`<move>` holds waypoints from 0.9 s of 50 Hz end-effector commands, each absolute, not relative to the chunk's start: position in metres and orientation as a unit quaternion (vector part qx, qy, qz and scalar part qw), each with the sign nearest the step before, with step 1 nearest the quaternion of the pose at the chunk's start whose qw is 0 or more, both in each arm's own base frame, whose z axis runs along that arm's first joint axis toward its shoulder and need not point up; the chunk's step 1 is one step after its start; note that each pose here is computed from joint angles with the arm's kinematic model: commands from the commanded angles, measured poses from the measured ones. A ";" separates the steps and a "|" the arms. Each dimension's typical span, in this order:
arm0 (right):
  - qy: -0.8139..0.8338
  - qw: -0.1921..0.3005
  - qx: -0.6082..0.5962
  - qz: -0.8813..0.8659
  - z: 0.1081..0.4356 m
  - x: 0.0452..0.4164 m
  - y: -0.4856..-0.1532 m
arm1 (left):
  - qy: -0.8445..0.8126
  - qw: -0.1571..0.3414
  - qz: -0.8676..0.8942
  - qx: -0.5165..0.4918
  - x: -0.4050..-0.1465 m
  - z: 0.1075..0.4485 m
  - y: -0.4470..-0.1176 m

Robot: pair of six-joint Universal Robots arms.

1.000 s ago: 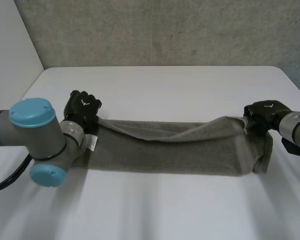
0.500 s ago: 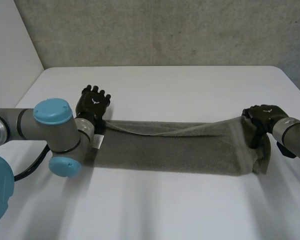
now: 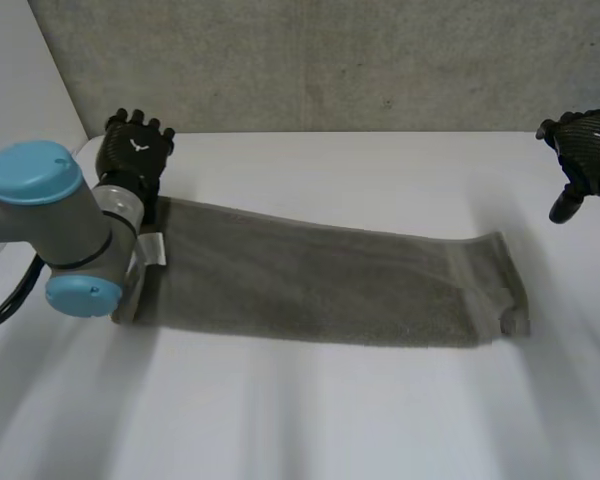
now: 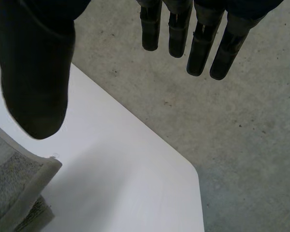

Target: Fold the towel.

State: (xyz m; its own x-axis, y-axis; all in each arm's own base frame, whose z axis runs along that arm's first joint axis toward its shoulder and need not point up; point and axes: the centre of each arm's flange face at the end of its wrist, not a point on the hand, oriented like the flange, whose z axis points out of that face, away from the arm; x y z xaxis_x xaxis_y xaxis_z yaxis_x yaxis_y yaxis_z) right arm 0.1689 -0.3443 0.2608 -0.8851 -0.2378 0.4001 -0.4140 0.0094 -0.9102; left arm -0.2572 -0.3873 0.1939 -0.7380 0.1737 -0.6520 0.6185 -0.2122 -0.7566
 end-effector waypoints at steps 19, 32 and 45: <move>-0.727 0.051 0.284 0.623 0.242 0.172 -0.295 | 0.636 0.134 -0.666 0.365 -0.257 0.130 -0.402; -0.771 0.020 0.292 0.566 0.200 0.174 -0.284 | 0.664 0.100 -0.639 0.376 -0.260 0.129 -0.391; -0.822 -0.039 0.248 0.511 0.153 0.163 -0.299 | 0.700 0.026 -0.642 0.312 -0.262 0.155 -0.380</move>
State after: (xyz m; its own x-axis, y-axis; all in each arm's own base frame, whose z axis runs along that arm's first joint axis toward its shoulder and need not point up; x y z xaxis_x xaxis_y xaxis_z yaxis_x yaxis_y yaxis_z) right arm 0.1675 -0.2914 0.1675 -0.8594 -0.4571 0.2289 -0.3950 0.3097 -0.8649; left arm -0.2605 -0.3857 0.1480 -0.7658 0.3863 -0.5141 0.5361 -0.0579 -0.8422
